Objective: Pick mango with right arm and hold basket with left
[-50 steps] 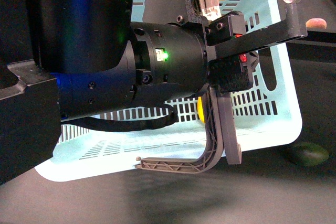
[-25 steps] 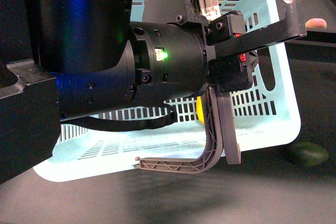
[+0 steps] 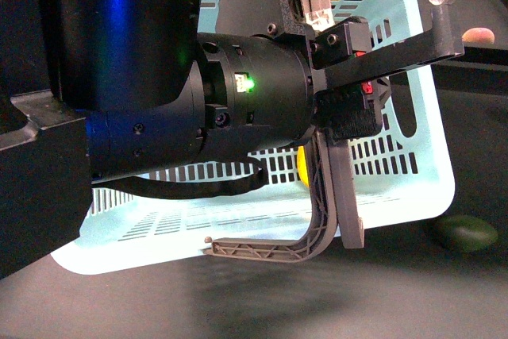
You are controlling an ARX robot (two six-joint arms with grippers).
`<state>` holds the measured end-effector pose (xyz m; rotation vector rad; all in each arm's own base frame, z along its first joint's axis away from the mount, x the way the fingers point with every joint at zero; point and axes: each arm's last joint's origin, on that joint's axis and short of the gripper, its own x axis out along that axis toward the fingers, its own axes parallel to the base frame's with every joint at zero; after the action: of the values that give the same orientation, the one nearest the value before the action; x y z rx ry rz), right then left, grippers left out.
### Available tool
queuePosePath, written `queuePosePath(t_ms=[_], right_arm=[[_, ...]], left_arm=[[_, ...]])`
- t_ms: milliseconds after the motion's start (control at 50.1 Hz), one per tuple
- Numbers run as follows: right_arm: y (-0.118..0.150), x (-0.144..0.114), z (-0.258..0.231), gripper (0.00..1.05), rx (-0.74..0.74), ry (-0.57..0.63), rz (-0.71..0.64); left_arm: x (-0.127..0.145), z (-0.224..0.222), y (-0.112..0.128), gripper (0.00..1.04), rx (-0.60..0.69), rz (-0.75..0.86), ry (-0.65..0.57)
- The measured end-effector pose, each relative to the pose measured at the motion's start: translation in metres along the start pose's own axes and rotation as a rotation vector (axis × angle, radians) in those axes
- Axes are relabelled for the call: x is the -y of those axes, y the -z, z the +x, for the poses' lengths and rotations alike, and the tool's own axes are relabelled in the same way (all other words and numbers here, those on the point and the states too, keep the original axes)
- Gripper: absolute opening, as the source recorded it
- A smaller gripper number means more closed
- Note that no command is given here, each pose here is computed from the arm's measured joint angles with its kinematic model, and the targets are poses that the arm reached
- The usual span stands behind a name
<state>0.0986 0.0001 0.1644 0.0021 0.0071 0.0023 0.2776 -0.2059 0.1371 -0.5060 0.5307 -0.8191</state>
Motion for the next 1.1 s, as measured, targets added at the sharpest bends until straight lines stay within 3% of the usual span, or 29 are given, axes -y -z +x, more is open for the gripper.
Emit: queuePosePath(t_ms=[479,698,877,1037,1097], right_arm=[[-0.001,0.0,-0.001,0.03,0.008,0.0,-0.002],[-0.001,0.0,-0.001,0.43,0.008,0.0,-0.002],[-0.001,0.0,-0.001,0.67,0.009,-0.001,-0.002],[-0.001,0.0,-0.001,0.95,0.009,0.001,-0.002],[-0.001,0.0,-0.001,0.97,0.009,0.001,-0.001]], left_arm=[[0.0,0.0,0.0,0.15,0.0,0.001,0.001],[0.002,0.001,0.001,0.15,0.03,0.013,-0.029],[-0.005,0.016,0.0,0.15,0.259,0.013,-0.387],[-0.02,0.03,-0.028,0.15,0.431,-0.13,-0.589],[-0.028,0.032,-0.035,0.15,0.463,-0.195,-0.63]])
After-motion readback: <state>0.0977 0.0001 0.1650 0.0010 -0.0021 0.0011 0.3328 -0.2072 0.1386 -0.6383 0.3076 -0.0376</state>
